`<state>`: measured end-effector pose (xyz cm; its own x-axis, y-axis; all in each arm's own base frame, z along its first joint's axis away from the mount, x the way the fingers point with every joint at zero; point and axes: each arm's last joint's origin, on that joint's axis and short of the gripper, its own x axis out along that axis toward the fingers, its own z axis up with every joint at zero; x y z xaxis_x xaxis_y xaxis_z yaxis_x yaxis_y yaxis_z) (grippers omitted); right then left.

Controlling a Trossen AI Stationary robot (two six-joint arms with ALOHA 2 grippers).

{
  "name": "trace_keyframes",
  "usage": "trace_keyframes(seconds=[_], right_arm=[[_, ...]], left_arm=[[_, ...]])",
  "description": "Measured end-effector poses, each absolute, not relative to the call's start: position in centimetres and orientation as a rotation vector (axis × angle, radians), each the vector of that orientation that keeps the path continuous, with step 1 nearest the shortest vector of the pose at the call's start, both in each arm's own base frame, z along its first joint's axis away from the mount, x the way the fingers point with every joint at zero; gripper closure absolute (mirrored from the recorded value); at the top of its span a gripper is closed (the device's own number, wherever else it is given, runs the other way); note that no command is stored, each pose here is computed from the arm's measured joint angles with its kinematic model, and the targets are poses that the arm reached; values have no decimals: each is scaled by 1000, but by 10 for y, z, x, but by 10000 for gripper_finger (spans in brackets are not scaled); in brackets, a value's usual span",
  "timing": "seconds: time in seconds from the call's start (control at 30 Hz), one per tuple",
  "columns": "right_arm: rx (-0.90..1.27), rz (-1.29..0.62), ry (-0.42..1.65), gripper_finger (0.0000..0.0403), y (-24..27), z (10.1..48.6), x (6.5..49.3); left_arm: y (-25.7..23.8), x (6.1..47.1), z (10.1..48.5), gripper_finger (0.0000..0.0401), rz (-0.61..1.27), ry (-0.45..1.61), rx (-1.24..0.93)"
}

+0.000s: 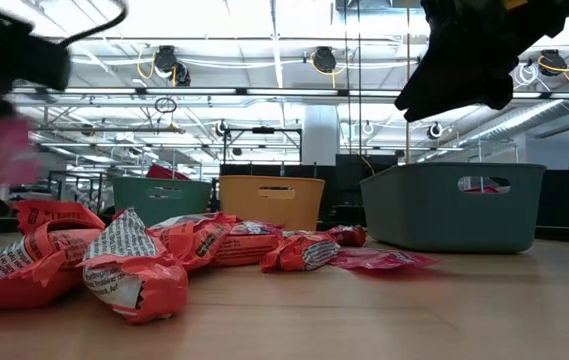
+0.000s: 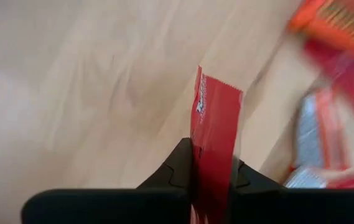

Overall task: Sort candy
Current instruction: Put the pink wrapper gummy into the yellow bin

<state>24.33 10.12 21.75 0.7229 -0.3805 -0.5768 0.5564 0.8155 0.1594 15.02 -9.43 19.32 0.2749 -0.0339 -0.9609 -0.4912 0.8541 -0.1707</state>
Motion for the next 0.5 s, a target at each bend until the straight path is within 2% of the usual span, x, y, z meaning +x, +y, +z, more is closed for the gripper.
trace_keyframes(seconds=[0.5], right_arm=[[369, -500, 547, 255, 104, 219, 245]], left_arm=[[-29, 210, 261, 371, 347, 946, -362]])
